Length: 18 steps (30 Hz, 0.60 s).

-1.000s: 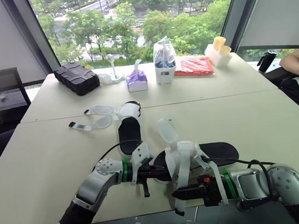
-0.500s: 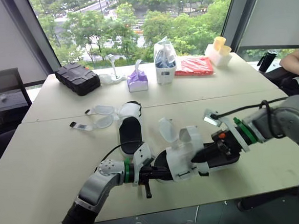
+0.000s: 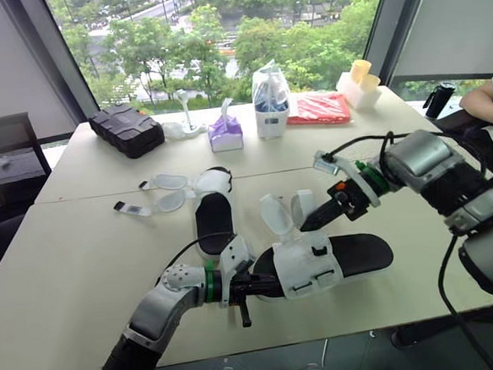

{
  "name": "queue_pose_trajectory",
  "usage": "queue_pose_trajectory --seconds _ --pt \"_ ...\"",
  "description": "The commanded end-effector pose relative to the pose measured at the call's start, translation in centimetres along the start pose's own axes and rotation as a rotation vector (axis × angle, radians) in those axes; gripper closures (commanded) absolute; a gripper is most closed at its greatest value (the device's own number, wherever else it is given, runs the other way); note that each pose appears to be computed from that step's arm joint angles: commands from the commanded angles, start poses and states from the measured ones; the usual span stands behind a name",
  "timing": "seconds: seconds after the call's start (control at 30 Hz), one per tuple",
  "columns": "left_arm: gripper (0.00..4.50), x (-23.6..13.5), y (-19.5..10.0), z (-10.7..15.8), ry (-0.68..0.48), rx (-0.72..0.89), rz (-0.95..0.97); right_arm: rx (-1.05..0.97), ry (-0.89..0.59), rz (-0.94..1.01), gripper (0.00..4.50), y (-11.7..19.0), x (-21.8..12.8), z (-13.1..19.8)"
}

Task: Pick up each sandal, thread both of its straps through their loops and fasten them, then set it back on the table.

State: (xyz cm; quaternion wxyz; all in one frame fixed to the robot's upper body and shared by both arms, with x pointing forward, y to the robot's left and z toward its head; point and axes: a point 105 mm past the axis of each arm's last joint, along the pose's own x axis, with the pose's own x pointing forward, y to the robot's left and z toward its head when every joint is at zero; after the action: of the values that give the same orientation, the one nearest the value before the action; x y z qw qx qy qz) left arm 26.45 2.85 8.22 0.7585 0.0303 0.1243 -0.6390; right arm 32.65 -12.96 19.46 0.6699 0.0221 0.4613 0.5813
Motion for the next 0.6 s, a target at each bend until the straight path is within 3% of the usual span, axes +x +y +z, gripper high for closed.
queue_pose_trajectory --seconds 0.03,0.23,0.4,0.6 --pt "4.5 -0.1 0.0 0.1 -0.001 0.004 0.013 -0.004 -0.003 0.015 4.44 0.5 -0.3 0.4" --pt "4.5 -0.1 -0.1 0.1 -0.003 0.001 0.015 0.109 0.012 0.135 4.44 2.0 0.8 -1.3" --pt "4.5 0.0 -0.1 0.2 -0.004 0.003 0.011 0.134 0.056 0.123 4.44 1.3 1.4 -3.0" --pt "4.5 0.0 -0.1 0.2 -0.003 0.004 0.008 0.123 0.034 0.092 4.44 0.5 1.4 -2.5"
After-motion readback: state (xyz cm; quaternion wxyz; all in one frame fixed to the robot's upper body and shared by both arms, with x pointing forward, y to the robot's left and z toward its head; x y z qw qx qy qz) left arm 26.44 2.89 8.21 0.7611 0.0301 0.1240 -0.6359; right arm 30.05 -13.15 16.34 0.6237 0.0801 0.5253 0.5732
